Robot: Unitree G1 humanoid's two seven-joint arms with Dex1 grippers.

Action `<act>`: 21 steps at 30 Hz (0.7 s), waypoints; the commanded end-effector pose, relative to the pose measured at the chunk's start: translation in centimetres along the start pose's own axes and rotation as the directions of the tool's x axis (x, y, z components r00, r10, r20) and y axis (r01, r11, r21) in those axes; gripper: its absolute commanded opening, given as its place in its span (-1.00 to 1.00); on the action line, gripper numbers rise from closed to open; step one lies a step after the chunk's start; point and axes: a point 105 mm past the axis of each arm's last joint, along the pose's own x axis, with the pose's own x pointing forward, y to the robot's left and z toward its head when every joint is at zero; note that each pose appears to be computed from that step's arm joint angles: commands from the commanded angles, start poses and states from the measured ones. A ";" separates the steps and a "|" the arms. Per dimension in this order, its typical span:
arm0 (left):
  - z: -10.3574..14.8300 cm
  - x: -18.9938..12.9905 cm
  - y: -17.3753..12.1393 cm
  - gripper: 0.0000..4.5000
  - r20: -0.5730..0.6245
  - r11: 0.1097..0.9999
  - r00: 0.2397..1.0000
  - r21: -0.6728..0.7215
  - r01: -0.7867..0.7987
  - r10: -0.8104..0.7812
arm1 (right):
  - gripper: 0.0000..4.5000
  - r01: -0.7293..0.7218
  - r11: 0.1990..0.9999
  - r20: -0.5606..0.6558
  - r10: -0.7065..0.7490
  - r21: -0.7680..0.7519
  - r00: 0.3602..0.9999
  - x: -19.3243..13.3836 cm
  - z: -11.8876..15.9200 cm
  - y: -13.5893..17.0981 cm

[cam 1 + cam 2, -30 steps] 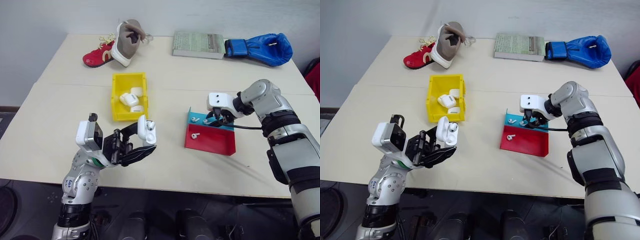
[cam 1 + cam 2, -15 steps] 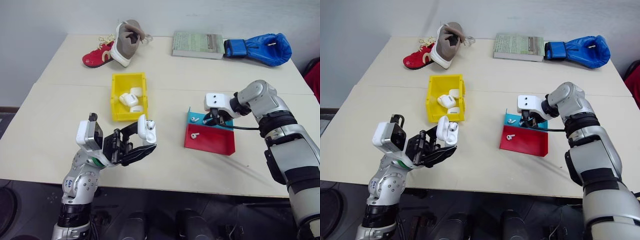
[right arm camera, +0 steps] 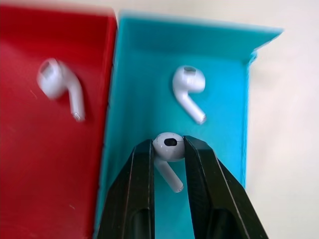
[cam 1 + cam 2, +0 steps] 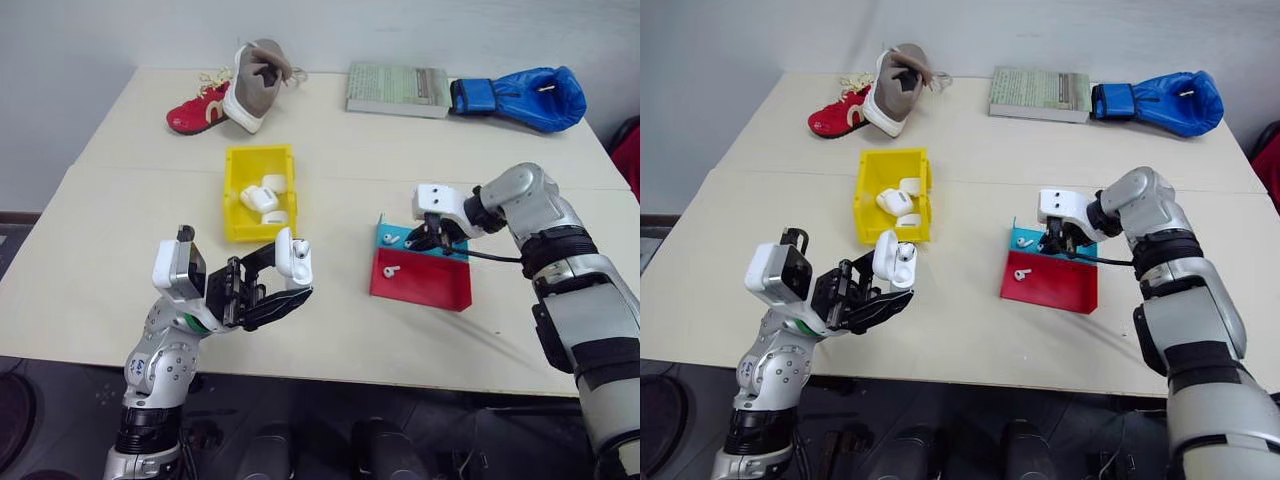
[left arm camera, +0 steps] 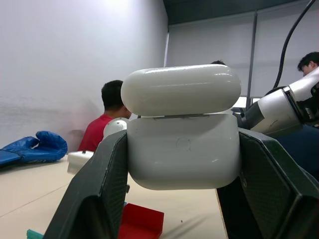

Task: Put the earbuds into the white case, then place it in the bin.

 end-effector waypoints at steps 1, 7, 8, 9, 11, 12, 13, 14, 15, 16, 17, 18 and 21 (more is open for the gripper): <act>0.7 0.5 0.1 0.24 0.027 0.999 0.999 0.030 0.030 -0.031 | -0.81 0.012 1.000 0.284 -0.012 0.003 0.959 -4.8 3.5 0.6; 0.8 1.7 0.8 0.24 0.074 0.995 0.993 0.003 0.097 -0.097 | -0.81 -0.142 0.988 0.810 0.039 0.054 0.586 -9.4 10.6 6.9; 0.8 1.8 0.9 0.24 0.082 0.994 0.991 0.001 0.106 -0.106 | -0.81 -0.167 0.984 0.843 0.043 0.056 0.537 -9.6 11.3 8.0; 0.9 2.0 0.9 0.24 0.089 0.994 0.990 -0.001 0.112 -0.111 | -0.81 -0.183 0.980 0.865 0.024 0.078 0.501 -9.7 11.9 8.5; 0.9 2.9 1.1 0.24 0.115 0.990 0.983 -0.013 0.143 -0.141 | -0.81 -0.258 0.963 0.937 0.013 0.082 0.348 -9.4 14.3 10.7; 0.8 3.2 1.1 0.24 0.125 0.987 0.980 -0.018 0.158 -0.154 | -0.81 -0.288 0.954 0.956 0.006 0.083 0.293 -9.3 15.2 11.6; 0.8 3.4 1.1 0.24 0.130 0.986 0.978 -0.021 0.166 -0.162 | -0.81 -0.307 0.948 0.966 -0.004 0.087 0.260 -9.3 15.8 12.1; 0.8 3.7 1.2 0.24 0.139 0.984 0.975 -0.027 0.176 -0.171 | -0.81 -0.322 0.943 0.973 -0.014 0.089 0.230 -9.2 16.3 12.6; 0.7 4.1 1.1 0.24 0.144 0.981 0.972 -0.033 0.191 -0.185 | -0.81 -0.340 0.936 0.980 -0.026 0.093 0.198 -9.1 16.8 13.0; 0.6 4.3 1.1 0.24 0.147 0.978 0.970 -0.037 0.203 -0.196 | -0.81 -0.356 0.929 0.984 -0.038 0.100 0.175 -9.0 17.1 13.3; 0.6 4.6 1.1 0.24 0.152 0.976 0.967 -0.041 0.213 -0.204 | -0.81 -0.371 0.923 0.986 -0.041 0.100 0.162 -8.9 17.3 13.7; 0.6 4.7 1.1 0.24 0.154 0.975 0.965 -0.044 0.220 -0.211 | -0.81 -0.382 0.919 0.986 -0.041 0.100 0.161 -8.7 17.4 14.0; 0.5 5.1 1.1 0.24 0.162 0.971 0.961 -0.047 0.234 -0.224 | -0.81 -0.411 0.907 0.985 -0.026 0.096 0.172 -8.0 17.6 14.7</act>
